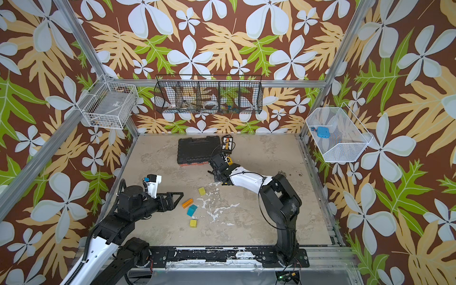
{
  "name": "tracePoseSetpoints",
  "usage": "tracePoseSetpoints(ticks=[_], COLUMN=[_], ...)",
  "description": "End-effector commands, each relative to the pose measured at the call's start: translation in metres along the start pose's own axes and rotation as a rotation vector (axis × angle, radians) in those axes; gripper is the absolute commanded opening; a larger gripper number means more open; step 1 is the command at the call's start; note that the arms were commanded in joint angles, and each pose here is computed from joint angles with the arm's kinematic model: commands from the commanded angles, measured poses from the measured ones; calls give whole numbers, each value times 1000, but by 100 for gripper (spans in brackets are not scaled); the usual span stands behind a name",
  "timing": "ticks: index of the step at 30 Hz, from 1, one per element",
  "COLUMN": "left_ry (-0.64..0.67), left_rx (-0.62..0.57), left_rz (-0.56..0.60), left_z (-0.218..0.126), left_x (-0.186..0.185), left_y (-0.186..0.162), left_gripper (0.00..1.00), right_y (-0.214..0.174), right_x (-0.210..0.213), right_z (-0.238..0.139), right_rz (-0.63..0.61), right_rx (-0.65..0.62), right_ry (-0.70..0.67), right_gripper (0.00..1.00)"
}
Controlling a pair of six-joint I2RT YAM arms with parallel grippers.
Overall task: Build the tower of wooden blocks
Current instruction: 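Lower the long yellow block upright beside the red and pink blocks, then open the right gripper, releasing the long yellow block at the stack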
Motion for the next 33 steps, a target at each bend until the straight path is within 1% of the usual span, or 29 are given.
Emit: tracePoseSetpoints(ticks=[1,4,6,11,13,15,19,26,33], left_ry=[-11,-11,-12,-12,-12,-13,-12,-12,-14], left_rx=[-20,-21,-22,-21,-22,-22,-23,-22,-20], left_rz=[15,16,17,17,17,17,17,16,16], left_z=[0,0,0,0,0,-1,-1,0,0], left_x=[-1,-1,-1,-1,-1,-2,-2,-1,-2], left_y=[3,3,3,3,3,3,3,3,2], left_gripper=[100,100,100,100,100,100,100,100,100], right_y=[4,6,8,3,-1,-5,-8,-7,-5], right_x=[-1,-2,-5,-14,-17,-18,-16,-11,-16], right_z=[-9,-17,-22,-29,-28,-26,-17,-5,-3], right_rz=[9,12,14,9,10,12,10,16,34], right_rx=[-4,-16,-29,-49,-49,-44,-24,-10,-20], right_ry=[9,22,22,15,27,39,44,26,-4], right_gripper=[44,49,55,79,85,88,90,89,87])
Point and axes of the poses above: each gripper's point midway between its finger pads, its own z axis out along the fingers, its own x axis along the line the jaws close on, y = z × x, the point moved 10 cm from there along -z, back along the fingers, and after that the axes turned 14 degrees about z, right-handed, at the moved point
